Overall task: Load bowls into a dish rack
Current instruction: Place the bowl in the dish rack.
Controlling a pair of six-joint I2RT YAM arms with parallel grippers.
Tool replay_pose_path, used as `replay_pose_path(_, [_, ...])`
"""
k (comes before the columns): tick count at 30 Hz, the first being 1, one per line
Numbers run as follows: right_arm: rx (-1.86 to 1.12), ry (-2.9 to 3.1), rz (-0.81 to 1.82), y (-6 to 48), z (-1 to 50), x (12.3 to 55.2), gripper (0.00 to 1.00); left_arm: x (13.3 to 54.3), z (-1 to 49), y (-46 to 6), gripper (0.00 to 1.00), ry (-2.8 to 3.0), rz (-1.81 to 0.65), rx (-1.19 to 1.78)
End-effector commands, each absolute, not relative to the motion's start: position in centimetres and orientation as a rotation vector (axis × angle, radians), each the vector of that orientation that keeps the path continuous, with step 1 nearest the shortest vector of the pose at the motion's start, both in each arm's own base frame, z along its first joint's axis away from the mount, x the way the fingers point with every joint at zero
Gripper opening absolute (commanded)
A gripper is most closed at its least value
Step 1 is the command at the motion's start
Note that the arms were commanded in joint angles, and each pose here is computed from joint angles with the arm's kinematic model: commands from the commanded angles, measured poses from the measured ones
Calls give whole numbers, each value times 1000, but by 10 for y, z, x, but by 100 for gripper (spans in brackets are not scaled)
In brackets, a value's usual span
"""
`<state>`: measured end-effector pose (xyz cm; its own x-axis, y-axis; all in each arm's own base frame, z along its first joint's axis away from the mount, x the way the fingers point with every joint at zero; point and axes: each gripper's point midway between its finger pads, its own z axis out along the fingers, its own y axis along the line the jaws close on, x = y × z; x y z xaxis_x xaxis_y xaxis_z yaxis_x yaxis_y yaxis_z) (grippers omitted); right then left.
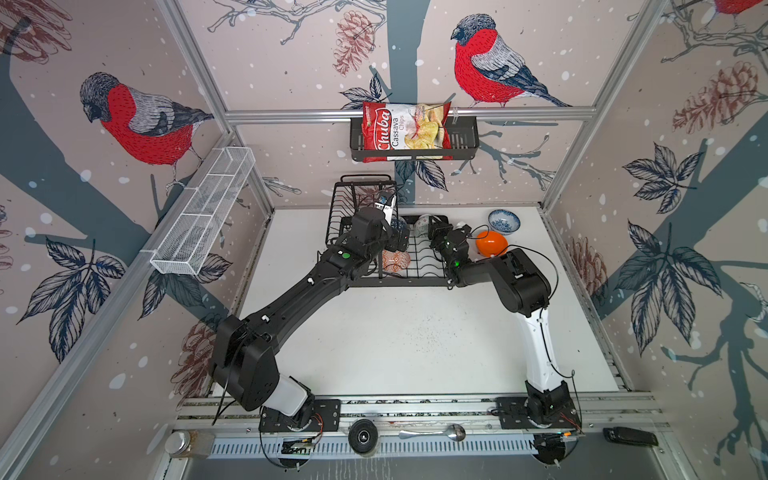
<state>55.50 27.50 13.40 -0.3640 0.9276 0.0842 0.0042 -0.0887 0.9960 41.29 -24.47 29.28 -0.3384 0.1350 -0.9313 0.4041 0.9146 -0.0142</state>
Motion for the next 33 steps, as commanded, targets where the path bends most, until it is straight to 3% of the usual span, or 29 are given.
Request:
replay_pose_path(1, [1099, 1450, 1548, 278, 130, 555, 6, 413, 300, -245, 98, 1901, -303, 388])
replay_pose_path(33, [1159, 1504, 1533, 282, 127, 562, 26, 415, 300, -243, 98, 1904, -304, 380])
